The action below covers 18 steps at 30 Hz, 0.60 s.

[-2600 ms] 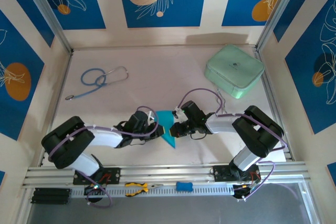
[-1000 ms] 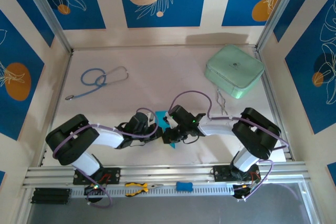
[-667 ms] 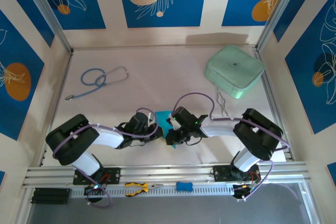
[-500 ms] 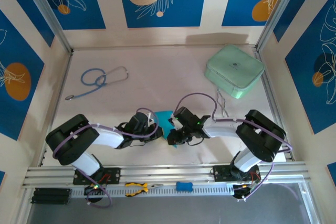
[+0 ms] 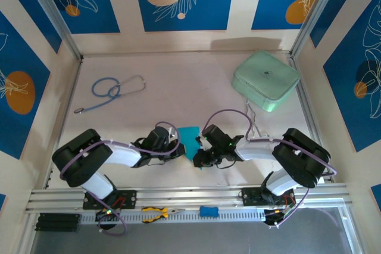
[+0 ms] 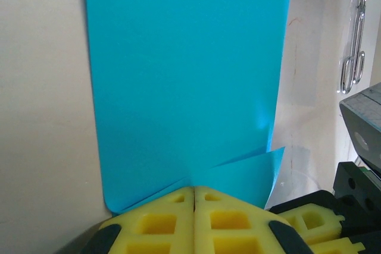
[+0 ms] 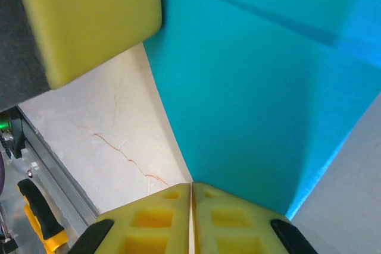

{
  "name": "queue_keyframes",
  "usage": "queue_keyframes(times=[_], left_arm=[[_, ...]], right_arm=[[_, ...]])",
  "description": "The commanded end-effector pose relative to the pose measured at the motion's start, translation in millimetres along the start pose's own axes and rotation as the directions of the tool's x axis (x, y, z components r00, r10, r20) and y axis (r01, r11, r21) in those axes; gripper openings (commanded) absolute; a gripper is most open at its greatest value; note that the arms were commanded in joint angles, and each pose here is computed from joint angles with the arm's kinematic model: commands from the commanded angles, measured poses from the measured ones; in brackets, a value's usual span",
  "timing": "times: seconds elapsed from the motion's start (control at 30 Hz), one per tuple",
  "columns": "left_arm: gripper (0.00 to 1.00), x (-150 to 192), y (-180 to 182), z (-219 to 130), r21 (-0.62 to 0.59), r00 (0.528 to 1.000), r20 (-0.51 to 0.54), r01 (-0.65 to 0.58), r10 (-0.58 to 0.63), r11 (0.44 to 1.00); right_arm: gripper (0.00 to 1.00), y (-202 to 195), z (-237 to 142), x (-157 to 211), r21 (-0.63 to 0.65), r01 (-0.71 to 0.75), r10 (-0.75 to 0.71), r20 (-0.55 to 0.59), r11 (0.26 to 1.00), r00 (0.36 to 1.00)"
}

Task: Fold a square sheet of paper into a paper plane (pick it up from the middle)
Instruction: Fold the paper at the center of the table.

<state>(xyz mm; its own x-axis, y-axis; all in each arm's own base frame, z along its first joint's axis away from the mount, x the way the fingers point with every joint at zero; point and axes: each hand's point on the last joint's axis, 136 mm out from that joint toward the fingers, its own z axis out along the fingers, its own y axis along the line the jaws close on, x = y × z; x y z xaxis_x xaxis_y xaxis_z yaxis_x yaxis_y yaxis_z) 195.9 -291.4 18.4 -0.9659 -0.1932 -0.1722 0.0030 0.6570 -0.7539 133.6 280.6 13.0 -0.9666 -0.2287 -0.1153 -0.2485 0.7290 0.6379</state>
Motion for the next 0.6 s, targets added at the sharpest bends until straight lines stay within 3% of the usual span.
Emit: queue_keyframes(times=[0.0, 0.27, 0.57], left_arm=[[0.09, 11, 29, 5, -0.107, 1.0, -0.026, 0.013, -0.016, 0.994], [0.18, -11, -29, -21, -0.028, 0.99, 0.034, -0.133, 0.134, 0.991], [0.14, 9, -47, -11, 0.008, 0.985, -0.039, -0.169, 0.17, 0.986]], right_arm=[[0.11, -14, 0, 19, 0.03, -0.058, 0.06, -0.063, 0.998, 0.996], [0.09, -15, 1, 15, 0.01, -0.069, 0.07, -0.054, 0.998, 0.996], [0.09, -15, -1, 12, -0.001, -0.082, 0.082, -0.04, 0.997, 0.996]])
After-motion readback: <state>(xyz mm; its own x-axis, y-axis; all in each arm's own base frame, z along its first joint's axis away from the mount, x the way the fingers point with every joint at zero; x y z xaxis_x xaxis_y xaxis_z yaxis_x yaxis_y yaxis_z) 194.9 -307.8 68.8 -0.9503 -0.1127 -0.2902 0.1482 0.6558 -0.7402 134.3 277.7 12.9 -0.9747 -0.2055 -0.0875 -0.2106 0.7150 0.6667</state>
